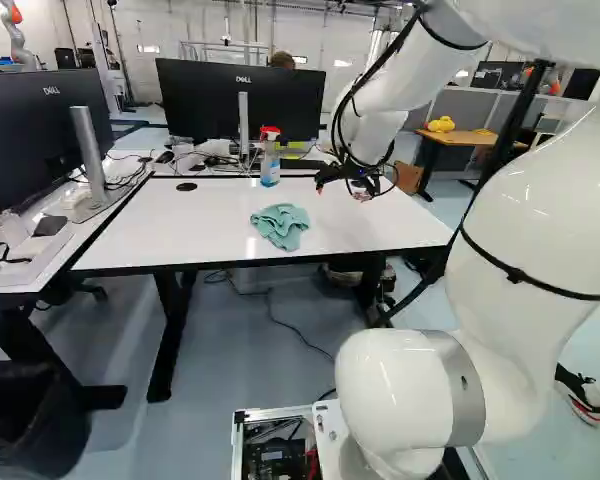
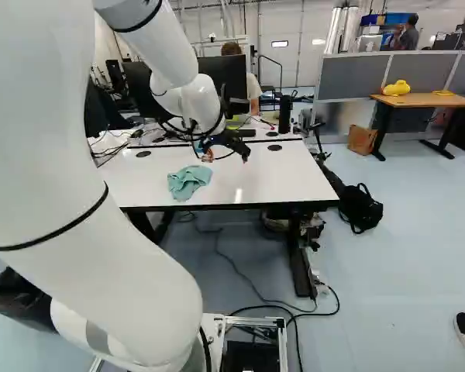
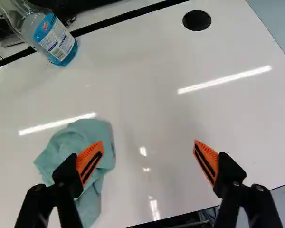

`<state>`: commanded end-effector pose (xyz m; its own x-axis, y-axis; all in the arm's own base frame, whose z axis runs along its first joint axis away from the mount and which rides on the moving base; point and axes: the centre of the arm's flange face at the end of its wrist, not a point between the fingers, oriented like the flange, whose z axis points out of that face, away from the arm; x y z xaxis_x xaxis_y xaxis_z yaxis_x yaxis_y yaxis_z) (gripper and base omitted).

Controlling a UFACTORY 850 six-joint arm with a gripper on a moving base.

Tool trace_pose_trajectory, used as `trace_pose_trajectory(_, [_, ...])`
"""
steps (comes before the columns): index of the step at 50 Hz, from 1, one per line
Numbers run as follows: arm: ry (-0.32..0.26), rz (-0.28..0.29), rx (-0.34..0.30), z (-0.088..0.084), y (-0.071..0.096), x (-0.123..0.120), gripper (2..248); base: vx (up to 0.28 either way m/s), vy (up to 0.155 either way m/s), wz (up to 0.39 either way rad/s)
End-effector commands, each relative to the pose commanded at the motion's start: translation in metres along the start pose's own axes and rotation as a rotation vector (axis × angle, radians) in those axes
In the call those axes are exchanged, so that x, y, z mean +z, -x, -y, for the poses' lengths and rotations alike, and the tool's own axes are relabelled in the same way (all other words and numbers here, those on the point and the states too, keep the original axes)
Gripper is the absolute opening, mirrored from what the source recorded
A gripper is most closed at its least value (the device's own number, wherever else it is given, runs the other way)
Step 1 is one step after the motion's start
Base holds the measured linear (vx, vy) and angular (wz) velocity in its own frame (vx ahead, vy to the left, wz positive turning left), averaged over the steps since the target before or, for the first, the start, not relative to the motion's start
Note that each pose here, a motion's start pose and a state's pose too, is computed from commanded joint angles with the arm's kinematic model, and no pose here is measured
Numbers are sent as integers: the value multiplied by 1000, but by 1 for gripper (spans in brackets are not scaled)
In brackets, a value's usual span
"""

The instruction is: Clean the table with the green towel

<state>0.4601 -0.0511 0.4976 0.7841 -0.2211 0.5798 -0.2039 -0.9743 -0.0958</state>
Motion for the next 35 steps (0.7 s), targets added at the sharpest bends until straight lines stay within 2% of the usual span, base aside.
trace_pose_trajectory(18, [0,-86,-31,1,31,5,247,0,0,0])
trace_pose_trajectory(35, [-7,-187,-67,2,68,8,247,0,0,0])
